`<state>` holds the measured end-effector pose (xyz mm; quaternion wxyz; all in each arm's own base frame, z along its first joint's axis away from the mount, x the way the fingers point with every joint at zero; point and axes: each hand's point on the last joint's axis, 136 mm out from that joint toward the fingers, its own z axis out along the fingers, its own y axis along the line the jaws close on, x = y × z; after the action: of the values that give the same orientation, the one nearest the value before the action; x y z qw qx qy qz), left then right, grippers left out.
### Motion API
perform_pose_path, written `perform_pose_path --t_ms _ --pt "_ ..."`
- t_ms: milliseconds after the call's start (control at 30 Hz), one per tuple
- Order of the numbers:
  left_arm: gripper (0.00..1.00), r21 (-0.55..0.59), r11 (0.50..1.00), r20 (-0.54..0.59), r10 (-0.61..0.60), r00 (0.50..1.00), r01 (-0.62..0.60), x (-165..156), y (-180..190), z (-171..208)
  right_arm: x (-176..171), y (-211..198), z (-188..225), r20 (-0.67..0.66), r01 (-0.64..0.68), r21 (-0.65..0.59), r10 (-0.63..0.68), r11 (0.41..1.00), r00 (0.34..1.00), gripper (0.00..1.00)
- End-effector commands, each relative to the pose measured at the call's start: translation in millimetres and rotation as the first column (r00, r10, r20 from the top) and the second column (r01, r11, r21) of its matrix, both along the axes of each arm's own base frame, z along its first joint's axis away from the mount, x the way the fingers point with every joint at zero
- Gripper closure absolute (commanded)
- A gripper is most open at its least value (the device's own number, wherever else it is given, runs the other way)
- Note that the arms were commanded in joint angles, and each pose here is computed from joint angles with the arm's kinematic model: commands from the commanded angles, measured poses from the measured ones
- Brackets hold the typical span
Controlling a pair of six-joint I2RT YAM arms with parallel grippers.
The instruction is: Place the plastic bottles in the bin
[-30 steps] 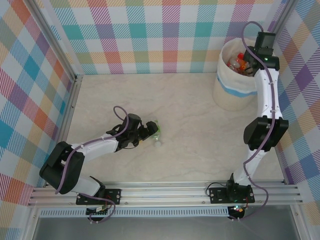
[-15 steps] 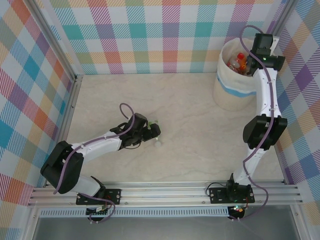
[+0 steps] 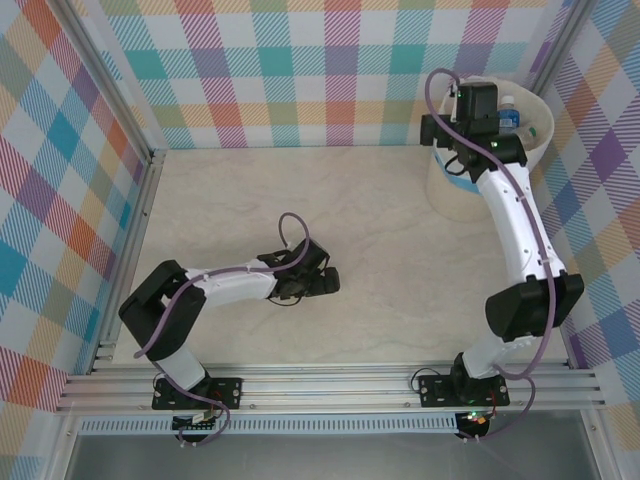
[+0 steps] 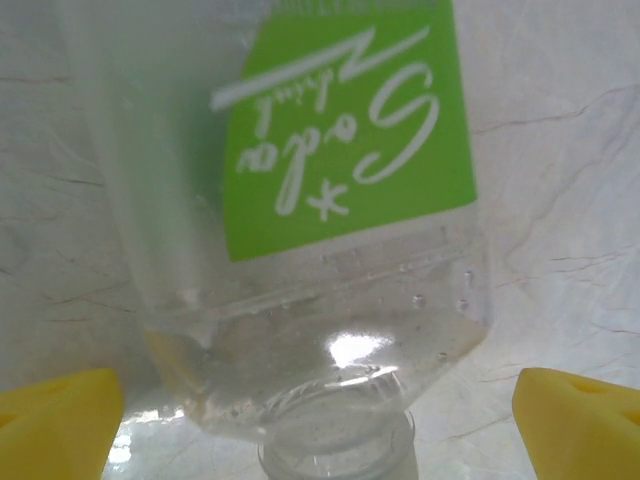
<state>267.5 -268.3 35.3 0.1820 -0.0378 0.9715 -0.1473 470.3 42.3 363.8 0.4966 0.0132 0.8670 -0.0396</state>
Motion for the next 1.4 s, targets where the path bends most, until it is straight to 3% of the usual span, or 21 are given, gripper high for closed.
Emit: perform_pose_path --t_ms 0,67,233,300,467,600,700,800,967,1133,1233,1300,1367 --pt "0.02 0.094 0.996 0.013 -0.015 1.0 0.014 4.0 4.8 -4.5 -3.7 26.9 -11.8 0.004 -0.095 0.168 0.095 0.981 0.995 0.0" --pt "0.1 0.082 0.996 0.015 -0.026 1.0 0.024 5.3 0.9 -7.0 -10.2 36.3 -21.8 -0.007 -0.115 0.23 0.119 0.966 0.993 0.0" --pt "0.46 0.043 0.998 0.02 -0.037 0.999 0.036 4.8 -5.1 -12.8 -28.2 59.8 -39.5 -0.021 -0.169 0.378 0.191 0.91 0.981 0.0" --pt "0.56 0.047 0.997 0.025 -0.057 0.998 0.056 4.3 -5.4 -11.7 -34.1 71.9 -46.9 -0.021 -0.203 0.444 0.237 0.873 0.971 0.0" --pt "0.71 -0.02 0.989 0.101 -0.143 0.985 0.145 3.9 -16.2 5.9 -48.6 104.7 -80.0 -0.097 -0.219 0.626 0.354 0.748 0.93 0.0" --pt "0.83 -0.126 0.959 0.237 -0.22 0.946 0.255 1.8 -30.1 38.1 -67.5 129.0 -99.1 -0.137 -0.214 0.75 0.464 0.626 0.875 0.0" --pt "0.86 -0.167 0.924 0.345 -0.272 0.898 0.344 0.1 -39.2 66.4 -85.2 148.6 -105.6 -0.126 -0.234 0.811 0.55 0.536 0.826 0.0" --pt "0.87 -0.164 0.9 0.424 -0.304 0.853 0.403 0.4 -43.0 89.9 -103.2 165.2 -117.9 -0.153 -0.232 0.833 0.611 0.503 0.777 0.0" --pt "0.87 -0.16 0.864 0.485 -0.353 0.8 0.477 0.1 -53.7 116.4 -130.9 201.3 -119.5 -0.079 -0.331 0.858 0.737 0.394 0.672 0.0" --pt "0.87 -0.191 0.838 0.529 -0.351 0.773 0.512 -0.7 -62.1 133.6 -136.1 211.9 -129.3 -0.105 -0.378 0.803 0.733 0.461 0.672 0.0" --pt "0.86 -0.207 0.824 0.547 -0.349 0.761 0.527 -1.8 -65.6 141.1 -136.9 214.2 -134.4 -0.12 -0.354 0.818 0.737 0.453 0.666 0.0" --pt "0.86 -0.211 0.817 0.554 -0.352 0.754 0.537 -2.5 -67.3 143.8 -141.3 220.4 -134.3 -0.111 -0.35 0.839 0.76 0.417 0.64 0.0" --pt "0.85 -0.215 0.809 0.565 -0.353 0.746 0.546 -3.4 -68.8 147.1 -142.3 222.3 -137.8 -0.121 -0.349 0.835 0.761 0.425 0.637 0.0"
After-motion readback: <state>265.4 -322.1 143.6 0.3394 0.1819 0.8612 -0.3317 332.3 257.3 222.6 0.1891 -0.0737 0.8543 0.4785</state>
